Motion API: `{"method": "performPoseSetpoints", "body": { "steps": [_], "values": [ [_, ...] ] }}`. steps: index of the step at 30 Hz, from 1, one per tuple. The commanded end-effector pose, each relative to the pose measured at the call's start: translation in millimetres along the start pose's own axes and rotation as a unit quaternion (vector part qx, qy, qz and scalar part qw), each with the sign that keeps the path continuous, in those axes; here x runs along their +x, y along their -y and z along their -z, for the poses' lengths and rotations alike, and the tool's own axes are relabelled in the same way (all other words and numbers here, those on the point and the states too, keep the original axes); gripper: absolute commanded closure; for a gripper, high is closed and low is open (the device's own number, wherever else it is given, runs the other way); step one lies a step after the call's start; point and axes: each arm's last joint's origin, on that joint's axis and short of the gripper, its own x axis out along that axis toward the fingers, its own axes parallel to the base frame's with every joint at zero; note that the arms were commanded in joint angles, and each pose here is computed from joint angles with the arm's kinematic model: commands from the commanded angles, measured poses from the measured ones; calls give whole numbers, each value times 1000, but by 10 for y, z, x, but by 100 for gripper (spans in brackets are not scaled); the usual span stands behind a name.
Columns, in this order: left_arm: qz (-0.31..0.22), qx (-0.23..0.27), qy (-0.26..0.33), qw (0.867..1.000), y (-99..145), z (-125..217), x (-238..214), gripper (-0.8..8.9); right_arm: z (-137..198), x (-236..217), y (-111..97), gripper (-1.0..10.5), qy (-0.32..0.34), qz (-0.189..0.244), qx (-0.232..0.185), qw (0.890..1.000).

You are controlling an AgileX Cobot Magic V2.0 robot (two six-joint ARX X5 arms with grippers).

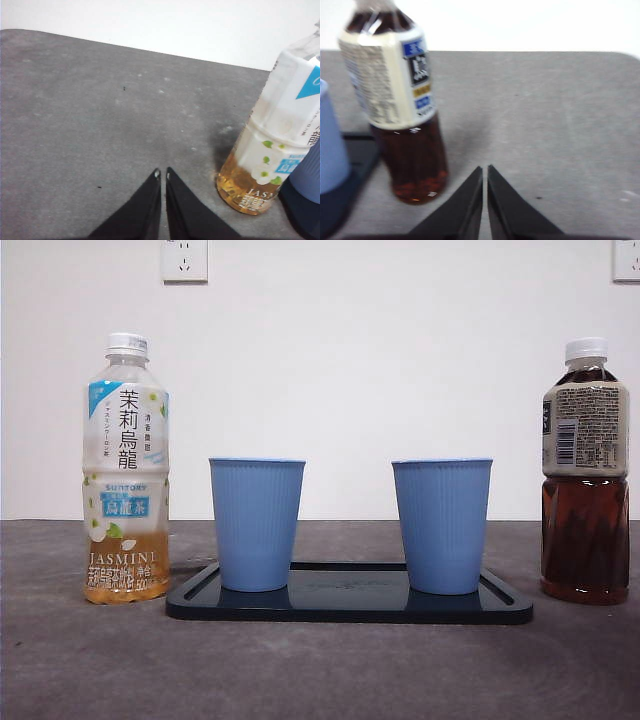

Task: Pour the drink into the cup

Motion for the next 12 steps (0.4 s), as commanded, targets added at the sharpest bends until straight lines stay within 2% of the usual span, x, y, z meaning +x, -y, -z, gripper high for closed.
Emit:
{"method": "performPoseSetpoints", "body": {
  "steps": [1, 4, 8, 12],
  "values": [
    [6, -17, -9, 1000, 5, 27, 6, 798, -8, 2, -25, 934, 6, -39, 43, 998],
    [14, -32, 1, 999, 30, -43, -17, 798, -56, -8, -44, 935, 17, -69, 77, 995],
    [34, -60, 23, 997, 89, -213, -79, 798, -213, -64, -59, 935, 32, -76, 126, 989],
    [51, -73, 46, 995, 152, -447, -161, 798, -462, -176, -91, 935, 55, -89, 148, 983]
  ]
}}
